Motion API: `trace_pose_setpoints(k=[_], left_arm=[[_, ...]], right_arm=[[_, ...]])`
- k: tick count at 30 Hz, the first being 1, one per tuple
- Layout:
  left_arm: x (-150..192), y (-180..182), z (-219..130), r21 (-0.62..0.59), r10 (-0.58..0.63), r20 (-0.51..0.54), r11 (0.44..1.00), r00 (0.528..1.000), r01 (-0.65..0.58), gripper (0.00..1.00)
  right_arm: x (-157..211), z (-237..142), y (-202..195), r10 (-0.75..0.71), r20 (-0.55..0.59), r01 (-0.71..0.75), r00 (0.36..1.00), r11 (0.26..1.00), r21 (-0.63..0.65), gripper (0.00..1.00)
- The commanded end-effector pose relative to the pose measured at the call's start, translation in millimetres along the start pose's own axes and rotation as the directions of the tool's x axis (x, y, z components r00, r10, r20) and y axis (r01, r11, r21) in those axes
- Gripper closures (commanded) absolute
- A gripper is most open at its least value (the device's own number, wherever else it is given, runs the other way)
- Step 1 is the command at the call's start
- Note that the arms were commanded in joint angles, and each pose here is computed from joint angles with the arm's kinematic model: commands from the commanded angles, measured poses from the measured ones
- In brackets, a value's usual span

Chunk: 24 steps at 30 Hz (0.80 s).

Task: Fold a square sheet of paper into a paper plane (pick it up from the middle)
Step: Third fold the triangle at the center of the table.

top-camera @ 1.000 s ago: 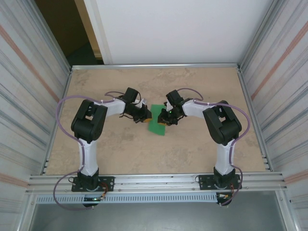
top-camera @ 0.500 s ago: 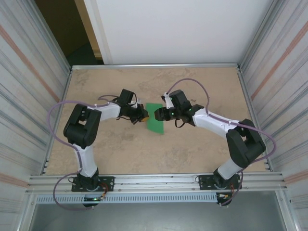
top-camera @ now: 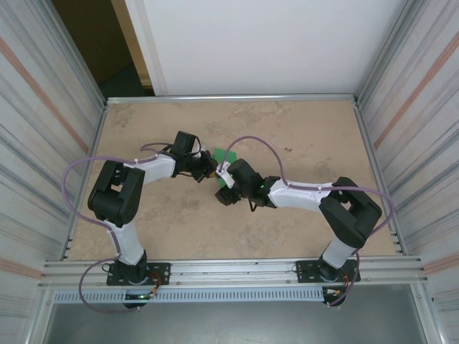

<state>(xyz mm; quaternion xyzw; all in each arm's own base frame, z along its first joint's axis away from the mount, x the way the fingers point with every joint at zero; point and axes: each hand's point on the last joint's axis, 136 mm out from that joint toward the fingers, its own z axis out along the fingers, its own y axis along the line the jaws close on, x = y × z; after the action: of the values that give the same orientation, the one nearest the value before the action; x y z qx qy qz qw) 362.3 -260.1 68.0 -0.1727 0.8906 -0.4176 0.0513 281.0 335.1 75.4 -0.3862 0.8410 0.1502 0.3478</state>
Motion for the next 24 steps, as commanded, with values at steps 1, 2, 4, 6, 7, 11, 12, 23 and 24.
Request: trace_pose_setpoints(k=[1,2,4,6,7,11,12,23,24], left_arm=[[-6,-6,-4,0.006,-0.012,0.012,1.0,1.0,0.012,1.0],[-7,-5,-4,0.006,-0.014,0.012,1.0,1.0,0.014,1.0],[-6,-5,-4,0.004,-0.015,0.009,1.0,1.0,0.015,1.0],[-6,-5,-4,0.002,-0.01,0.007,1.0,1.0,0.01,1.0],[-6,-5,-4,0.001,-0.009,0.005,1.0,1.0,0.009,1.0],[-4,-3,-3,-0.009,-0.008,-0.002,1.0,1.0,0.008,1.0],[-4,-2,-4,-0.012,-0.006,-0.001,1.0,1.0,0.006,1.0],[-4,2,-1,-0.031,-0.002,-0.014,1.0,1.0,0.002,1.0],[-4,3,-1,-0.032,-0.004,-0.015,0.999,1.0,0.004,1.0]], right_arm=[[7,8,-6,-0.08,-0.004,0.08,0.997,0.996,0.048,0.34],[10,10,-7,-0.09,-0.016,0.091,0.996,0.994,0.055,0.34],[17,13,-10,-0.109,-0.035,0.111,0.993,0.991,0.071,0.34],[18,14,-16,-0.111,-0.038,0.115,0.993,0.988,0.107,0.35],[18,14,-20,-0.107,-0.037,0.111,0.994,0.987,0.12,0.36],[10,6,-23,-0.08,-0.002,0.08,0.997,0.989,0.126,0.4],[8,4,-23,-0.078,0.007,0.076,0.997,0.989,0.126,0.41],[-6,-10,-21,-0.057,0.052,0.052,0.997,0.993,0.101,0.54],[-7,-11,-21,-0.052,0.054,0.047,0.997,0.994,0.098,0.55]])
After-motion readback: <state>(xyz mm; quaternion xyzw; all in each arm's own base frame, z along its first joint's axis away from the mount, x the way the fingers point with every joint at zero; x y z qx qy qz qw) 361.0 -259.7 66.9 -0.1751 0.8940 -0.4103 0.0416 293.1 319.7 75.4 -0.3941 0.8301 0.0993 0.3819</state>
